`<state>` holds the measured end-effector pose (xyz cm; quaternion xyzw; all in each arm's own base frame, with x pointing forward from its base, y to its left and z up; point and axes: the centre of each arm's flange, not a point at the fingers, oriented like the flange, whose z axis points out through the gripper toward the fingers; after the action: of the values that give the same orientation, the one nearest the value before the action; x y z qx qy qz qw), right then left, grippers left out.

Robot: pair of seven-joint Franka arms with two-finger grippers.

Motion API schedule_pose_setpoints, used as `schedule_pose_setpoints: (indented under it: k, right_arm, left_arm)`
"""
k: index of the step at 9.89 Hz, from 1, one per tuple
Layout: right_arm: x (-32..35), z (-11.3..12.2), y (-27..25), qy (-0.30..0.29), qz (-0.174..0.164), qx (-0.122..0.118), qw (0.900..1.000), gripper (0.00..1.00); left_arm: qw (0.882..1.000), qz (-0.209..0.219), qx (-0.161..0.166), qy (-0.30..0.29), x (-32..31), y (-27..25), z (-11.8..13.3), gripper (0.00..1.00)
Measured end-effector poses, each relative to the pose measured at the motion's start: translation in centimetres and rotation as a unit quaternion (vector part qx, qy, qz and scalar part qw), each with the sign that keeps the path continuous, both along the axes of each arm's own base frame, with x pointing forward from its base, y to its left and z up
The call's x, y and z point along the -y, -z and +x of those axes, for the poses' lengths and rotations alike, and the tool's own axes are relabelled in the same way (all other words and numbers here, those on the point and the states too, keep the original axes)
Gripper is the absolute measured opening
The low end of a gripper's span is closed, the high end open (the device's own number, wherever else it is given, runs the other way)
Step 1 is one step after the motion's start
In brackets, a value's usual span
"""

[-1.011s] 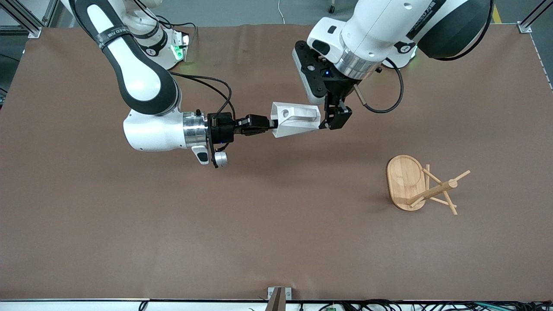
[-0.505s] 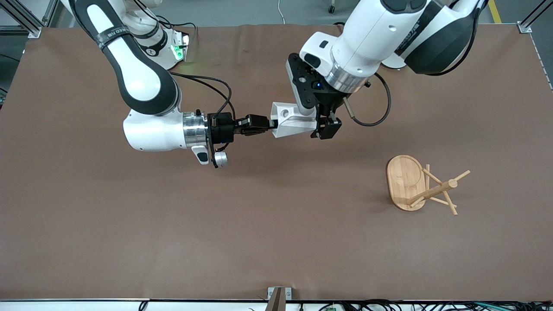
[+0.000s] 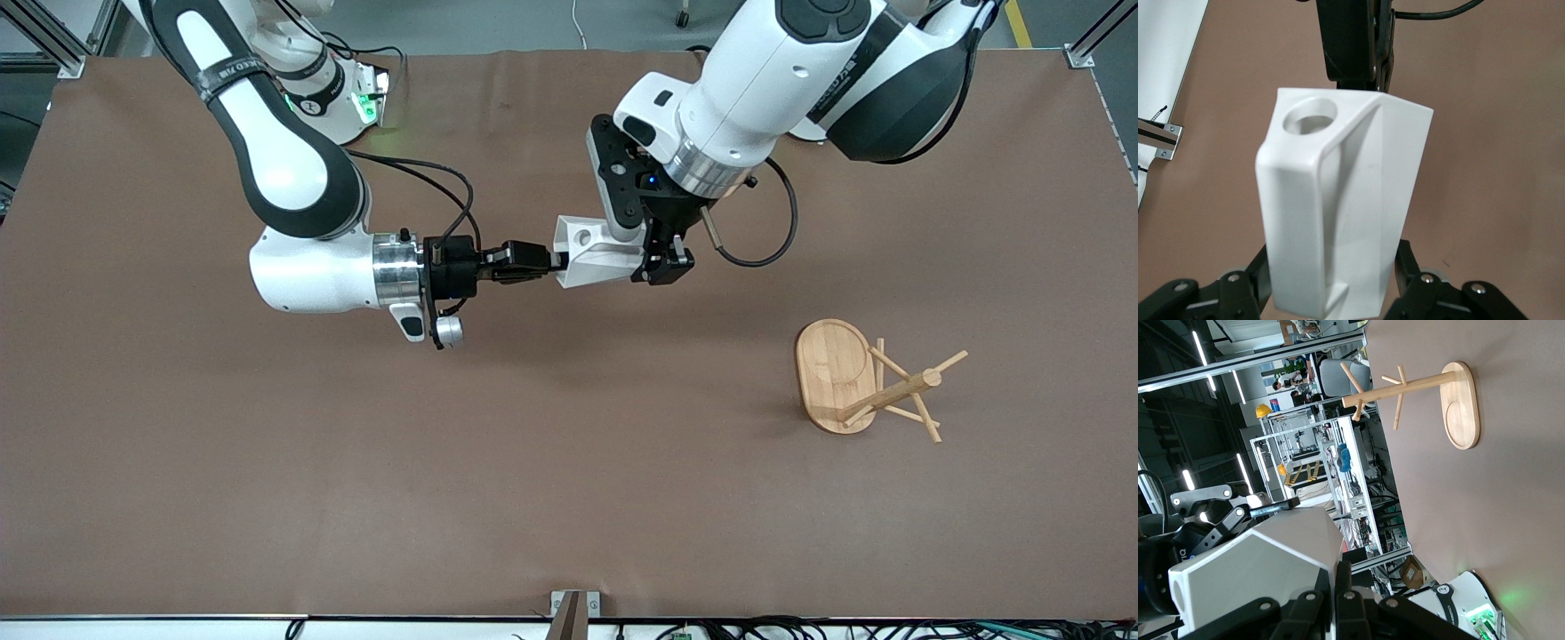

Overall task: Hang cup on rack
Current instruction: 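Grasp the cup body with the left gripper beside the right gripper, then carry the cup with the left gripper while the right gripper withdraws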

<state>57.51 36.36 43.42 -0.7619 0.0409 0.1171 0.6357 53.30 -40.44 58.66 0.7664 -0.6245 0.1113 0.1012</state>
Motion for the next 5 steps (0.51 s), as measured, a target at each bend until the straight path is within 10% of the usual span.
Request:
schedule_pose_setpoints:
  k: [3,5]
  right_arm:
    - [0.0,0.0,-0.1,0.001,0.001,0.001,1.0,0.06]
    - [0.2,0.0,-1.1,-0.019,0.018,0.0,1.0,0.34]
  left_arm:
    - [1.0,0.0,-0.011,-0.027,0.1,0.0,-0.2,0.73]
    - [0.996,-0.001,-0.027,-0.083,-0.1,0.0,0.0,0.73]
